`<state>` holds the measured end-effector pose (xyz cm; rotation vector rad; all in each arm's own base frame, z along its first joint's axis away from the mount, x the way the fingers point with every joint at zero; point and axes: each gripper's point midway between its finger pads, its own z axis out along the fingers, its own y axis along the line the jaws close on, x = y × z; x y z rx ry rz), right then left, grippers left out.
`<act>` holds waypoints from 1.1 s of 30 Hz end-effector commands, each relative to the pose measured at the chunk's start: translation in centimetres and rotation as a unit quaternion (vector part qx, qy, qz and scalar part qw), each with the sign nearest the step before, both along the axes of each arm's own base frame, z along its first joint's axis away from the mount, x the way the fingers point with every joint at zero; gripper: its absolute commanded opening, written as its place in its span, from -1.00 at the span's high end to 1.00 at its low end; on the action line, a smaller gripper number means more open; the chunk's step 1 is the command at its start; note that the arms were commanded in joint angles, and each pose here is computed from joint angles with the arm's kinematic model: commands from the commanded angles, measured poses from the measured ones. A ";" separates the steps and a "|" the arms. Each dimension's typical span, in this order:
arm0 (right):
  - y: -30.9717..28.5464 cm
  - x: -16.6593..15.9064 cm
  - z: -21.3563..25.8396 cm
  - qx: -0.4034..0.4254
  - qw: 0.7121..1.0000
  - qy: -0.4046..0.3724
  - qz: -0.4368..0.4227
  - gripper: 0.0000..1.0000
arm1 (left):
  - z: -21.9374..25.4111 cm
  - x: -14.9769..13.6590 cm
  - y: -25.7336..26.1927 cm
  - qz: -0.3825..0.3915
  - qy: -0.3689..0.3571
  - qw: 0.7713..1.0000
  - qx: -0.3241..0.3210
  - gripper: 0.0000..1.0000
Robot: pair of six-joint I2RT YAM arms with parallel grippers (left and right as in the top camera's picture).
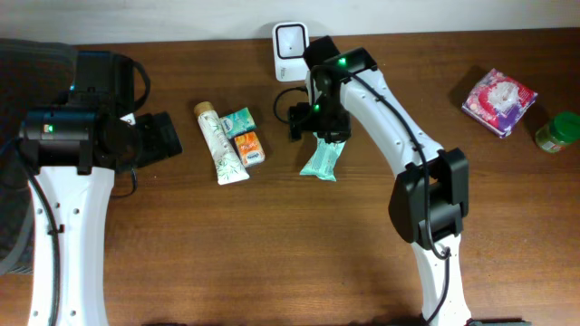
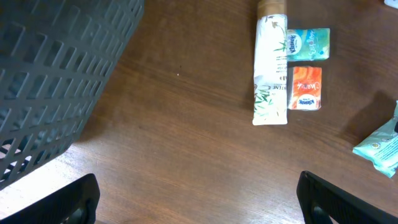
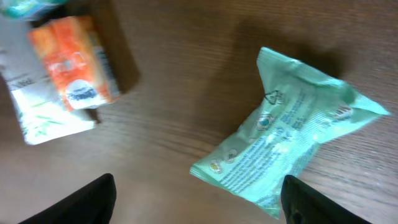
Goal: Scan the item barcode
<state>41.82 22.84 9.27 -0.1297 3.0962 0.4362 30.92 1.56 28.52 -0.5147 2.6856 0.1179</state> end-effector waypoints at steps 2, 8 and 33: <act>-2.2 0.6 -0.6 -0.191 0.974 -0.083 -0.091 -0.61 | 0.5 -0.1 0.2 0.008 -0.010 1.000 -0.001 -0.98; -3.3 -0.5 -4.6 -0.336 0.917 -0.182 -0.118 -0.47 | 0.5 -0.1 0.2 0.008 -0.010 1.000 -0.001 -0.98; -8.7 0.6 -7.2 0.177 0.971 0.095 -0.131 0.46 | 0.5 -0.1 0.2 0.008 -0.010 1.000 -0.001 -0.98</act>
